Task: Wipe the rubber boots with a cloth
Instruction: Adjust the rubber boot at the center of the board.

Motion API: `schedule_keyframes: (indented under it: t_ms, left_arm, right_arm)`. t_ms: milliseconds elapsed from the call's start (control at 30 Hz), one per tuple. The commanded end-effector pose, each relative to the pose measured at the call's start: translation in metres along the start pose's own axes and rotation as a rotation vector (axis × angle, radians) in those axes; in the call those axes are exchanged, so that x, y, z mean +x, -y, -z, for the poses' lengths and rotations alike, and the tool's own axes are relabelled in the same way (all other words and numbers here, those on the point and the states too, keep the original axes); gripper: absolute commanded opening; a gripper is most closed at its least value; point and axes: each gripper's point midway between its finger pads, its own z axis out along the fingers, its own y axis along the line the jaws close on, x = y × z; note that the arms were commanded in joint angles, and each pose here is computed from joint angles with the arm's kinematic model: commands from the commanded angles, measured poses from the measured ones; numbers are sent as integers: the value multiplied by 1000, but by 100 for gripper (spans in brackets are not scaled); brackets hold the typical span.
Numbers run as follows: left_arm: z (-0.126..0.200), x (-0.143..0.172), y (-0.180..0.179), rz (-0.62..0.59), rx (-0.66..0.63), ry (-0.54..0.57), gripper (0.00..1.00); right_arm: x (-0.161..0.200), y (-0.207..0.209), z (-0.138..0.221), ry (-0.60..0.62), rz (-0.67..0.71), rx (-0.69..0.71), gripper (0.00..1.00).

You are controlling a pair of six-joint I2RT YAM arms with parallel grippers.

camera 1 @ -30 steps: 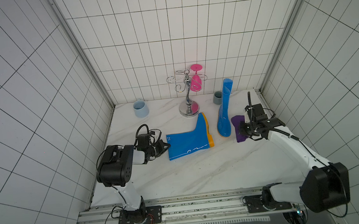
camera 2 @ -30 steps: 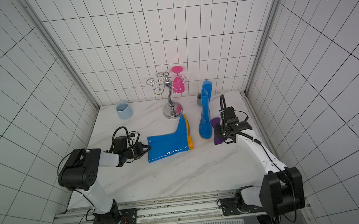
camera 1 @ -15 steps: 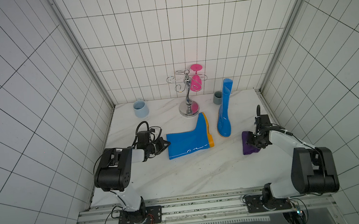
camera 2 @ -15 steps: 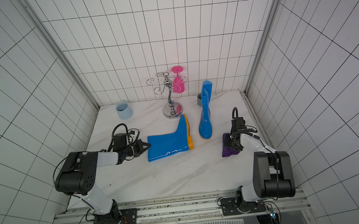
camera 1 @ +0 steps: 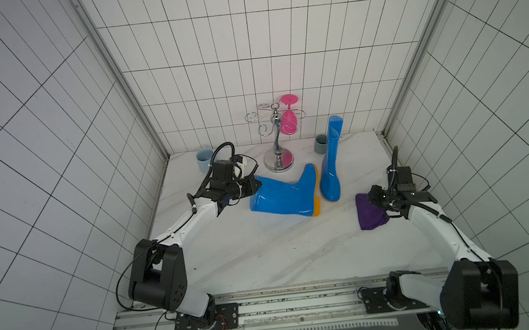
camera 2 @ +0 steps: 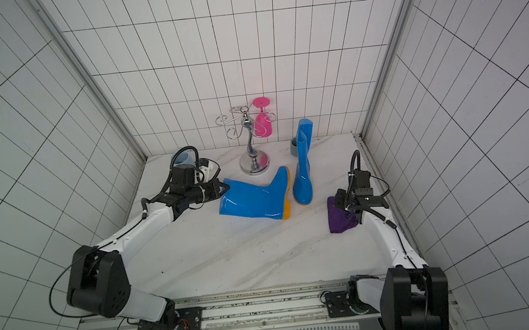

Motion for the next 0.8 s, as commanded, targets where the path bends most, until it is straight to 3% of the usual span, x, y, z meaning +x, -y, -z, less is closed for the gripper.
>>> schedule_keyframes:
  t_ms: [0,333,567,767]
  left_arm:
    - [16,-12,20,-165,-112,-3,0]
    - [20,-45,107,-584,-178,72,0]
    - [16,-4,146,-894,-126,-43,0]
    - [56,7,173,-1059,3,130,0]
  right_arm:
    - [-9,-10,12,29,-12,-52,50]
    - [-31,-41,33,91,-15,-201,49]
    - [-46,-60,46,121,8,-284,49]
    - [-47,-68,46,126,21,-322,49]
